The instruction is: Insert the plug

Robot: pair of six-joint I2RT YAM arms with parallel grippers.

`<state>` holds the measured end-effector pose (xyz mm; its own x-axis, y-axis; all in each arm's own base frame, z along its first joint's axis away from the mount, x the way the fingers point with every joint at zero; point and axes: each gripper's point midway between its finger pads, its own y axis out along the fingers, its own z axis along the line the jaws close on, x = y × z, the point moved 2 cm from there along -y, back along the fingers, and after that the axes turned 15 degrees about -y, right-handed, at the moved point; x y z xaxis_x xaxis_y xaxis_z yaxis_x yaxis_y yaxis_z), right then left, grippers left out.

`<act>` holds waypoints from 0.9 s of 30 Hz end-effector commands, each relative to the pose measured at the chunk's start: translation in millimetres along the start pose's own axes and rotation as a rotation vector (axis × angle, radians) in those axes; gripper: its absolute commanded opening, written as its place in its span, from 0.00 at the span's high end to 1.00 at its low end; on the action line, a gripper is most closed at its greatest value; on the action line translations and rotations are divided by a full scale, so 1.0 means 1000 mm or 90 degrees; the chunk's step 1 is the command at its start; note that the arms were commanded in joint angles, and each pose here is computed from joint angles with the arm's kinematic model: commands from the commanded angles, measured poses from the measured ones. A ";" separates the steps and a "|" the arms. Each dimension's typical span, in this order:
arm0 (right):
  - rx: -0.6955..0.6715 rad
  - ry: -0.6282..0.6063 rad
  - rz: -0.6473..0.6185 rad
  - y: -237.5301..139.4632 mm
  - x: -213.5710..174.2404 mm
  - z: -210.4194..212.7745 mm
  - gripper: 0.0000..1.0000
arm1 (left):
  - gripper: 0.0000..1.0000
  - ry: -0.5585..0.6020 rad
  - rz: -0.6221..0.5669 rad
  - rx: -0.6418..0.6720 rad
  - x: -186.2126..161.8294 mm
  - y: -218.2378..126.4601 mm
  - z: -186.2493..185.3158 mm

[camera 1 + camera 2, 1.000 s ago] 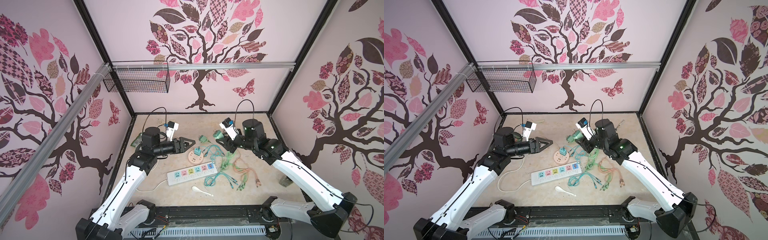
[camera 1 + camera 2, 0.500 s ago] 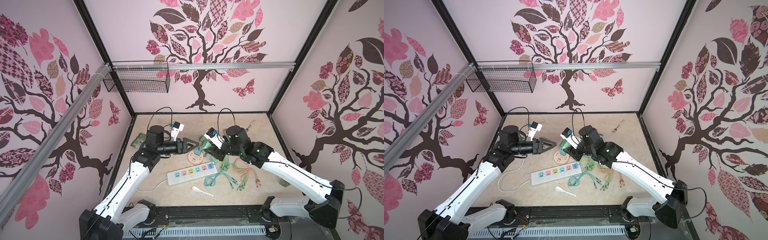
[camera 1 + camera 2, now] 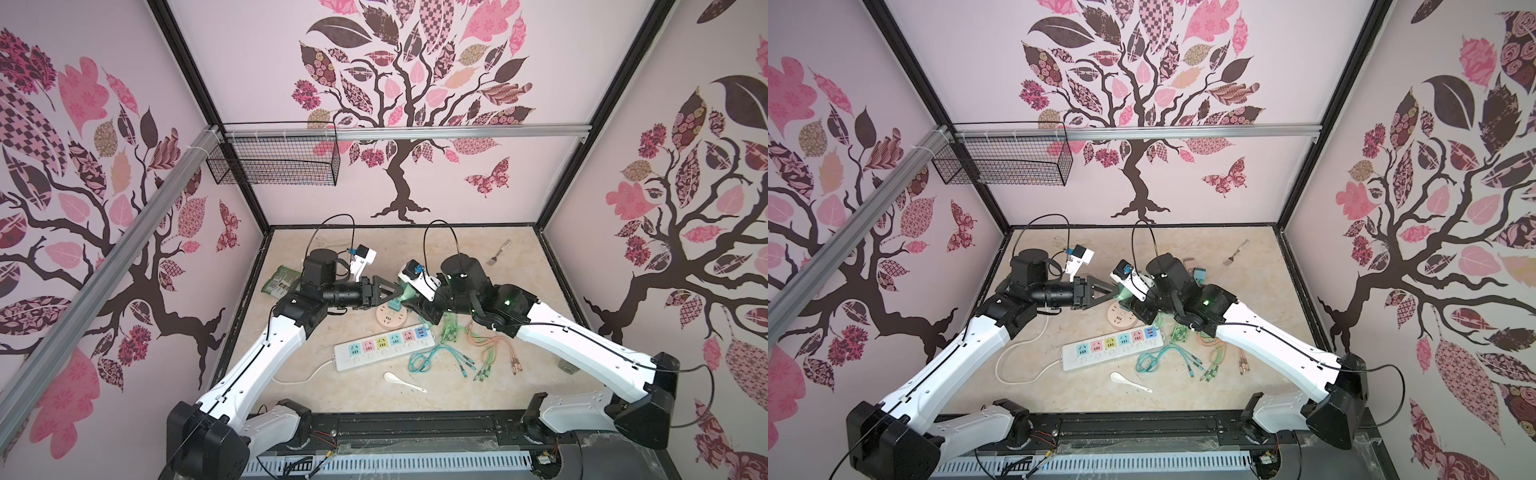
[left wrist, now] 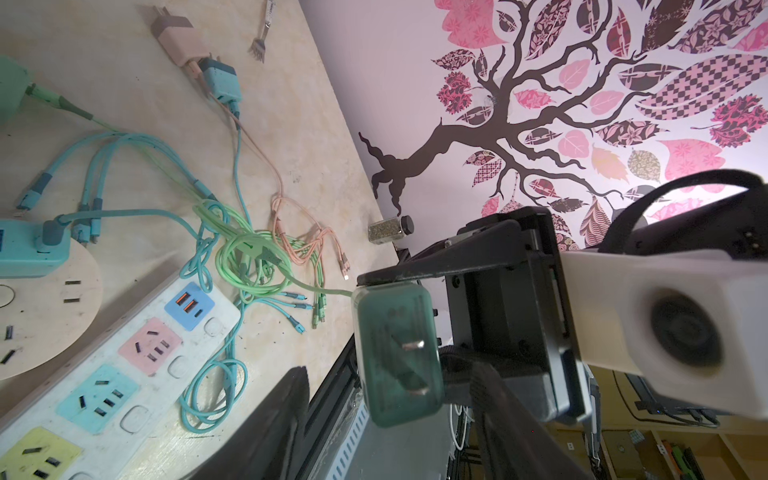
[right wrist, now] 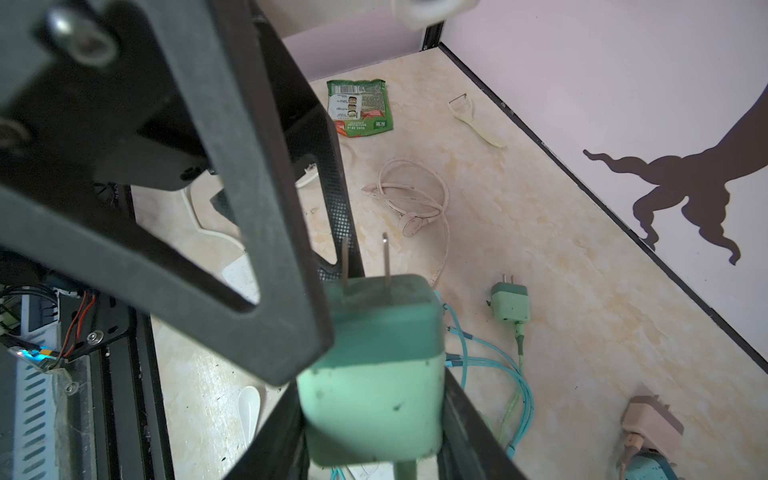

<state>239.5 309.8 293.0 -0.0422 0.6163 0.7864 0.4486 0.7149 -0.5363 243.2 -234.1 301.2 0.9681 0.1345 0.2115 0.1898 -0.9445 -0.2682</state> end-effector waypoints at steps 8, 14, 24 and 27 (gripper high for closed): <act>-0.034 -0.022 -0.004 0.003 0.018 -0.009 0.73 | 0.48 0.019 0.013 -0.020 0.004 0.003 -0.015; -0.041 -0.034 -0.002 0.004 0.022 -0.010 0.73 | 0.53 0.014 0.021 -0.019 0.002 0.005 -0.011; -0.020 -0.059 0.011 0.006 0.012 0.001 0.72 | 0.65 0.003 0.022 -0.012 0.004 0.009 -0.004; -0.019 -0.062 0.020 0.007 0.008 0.002 0.71 | 0.68 0.000 0.024 -0.011 0.003 0.010 -0.002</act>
<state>245.3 315.6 294.5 -0.0877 0.6666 0.7403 0.4930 0.6748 -0.5492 244.4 -241.9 291.8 0.9798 0.0970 0.1748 0.1431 -0.9509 -0.2746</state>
